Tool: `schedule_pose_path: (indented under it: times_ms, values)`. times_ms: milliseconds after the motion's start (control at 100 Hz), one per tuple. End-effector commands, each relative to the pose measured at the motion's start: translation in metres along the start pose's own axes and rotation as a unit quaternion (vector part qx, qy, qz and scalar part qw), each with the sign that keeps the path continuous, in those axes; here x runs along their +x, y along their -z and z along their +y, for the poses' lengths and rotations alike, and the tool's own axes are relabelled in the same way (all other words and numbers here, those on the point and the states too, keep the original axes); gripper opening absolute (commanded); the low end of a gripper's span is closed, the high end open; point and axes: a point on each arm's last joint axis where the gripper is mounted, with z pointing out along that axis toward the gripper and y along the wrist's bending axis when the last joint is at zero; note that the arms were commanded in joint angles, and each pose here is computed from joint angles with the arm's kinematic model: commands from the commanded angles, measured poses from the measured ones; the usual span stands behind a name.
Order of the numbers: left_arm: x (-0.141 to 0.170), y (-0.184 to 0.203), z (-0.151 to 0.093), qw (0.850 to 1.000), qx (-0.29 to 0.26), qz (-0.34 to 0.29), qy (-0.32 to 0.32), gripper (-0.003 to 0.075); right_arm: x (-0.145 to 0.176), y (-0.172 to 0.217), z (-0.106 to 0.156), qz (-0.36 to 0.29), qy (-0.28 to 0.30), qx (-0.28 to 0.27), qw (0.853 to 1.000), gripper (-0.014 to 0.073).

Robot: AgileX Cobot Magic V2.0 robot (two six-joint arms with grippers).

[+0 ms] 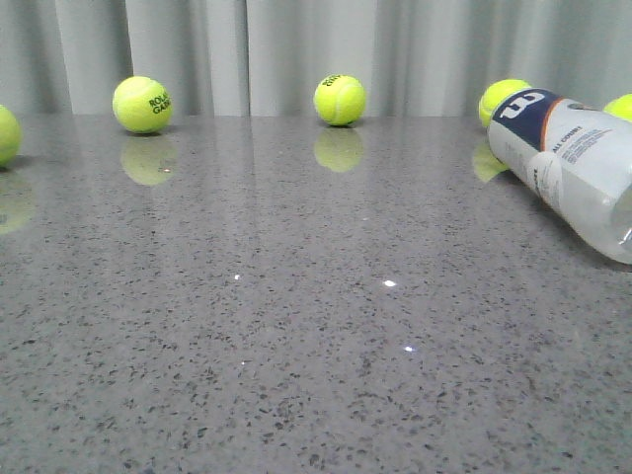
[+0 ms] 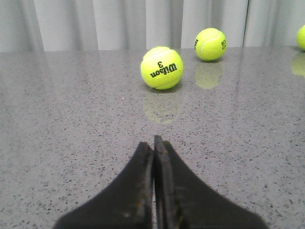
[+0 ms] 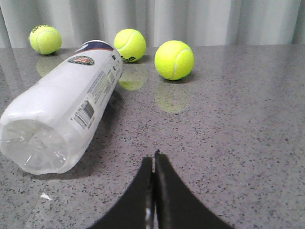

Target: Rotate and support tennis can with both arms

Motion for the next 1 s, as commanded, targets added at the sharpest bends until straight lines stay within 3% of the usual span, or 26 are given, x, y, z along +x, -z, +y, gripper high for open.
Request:
schedule_pose_path:
  times_ms: [0, 460, 840, 990]
  values:
    - [0.006, 0.0, 0.0, 0.999, -0.002, -0.032, 0.005, -0.0019, -0.007, 0.001, 0.0, -0.044, 0.004, -0.001, 0.999, -0.0062]
    - [0.006, 0.0, 0.0, 0.999, -0.002, -0.032, 0.005, -0.0019, -0.007, 0.001, 0.0, -0.045, 0.004, -0.001, 0.999, -0.0062]
    - [0.006, 0.0, 0.0, 0.999, -0.002, -0.032, 0.005, -0.0018, -0.017, 0.003, 0.001, -0.083, 0.004, -0.003, 0.997, -0.0062]
    - [0.006, 0.0, 0.0, 0.999, -0.002, -0.032, 0.005, -0.0019, -0.031, 0.006, 0.002, -0.027, 0.004, 0.0, 1.0, -0.0062]
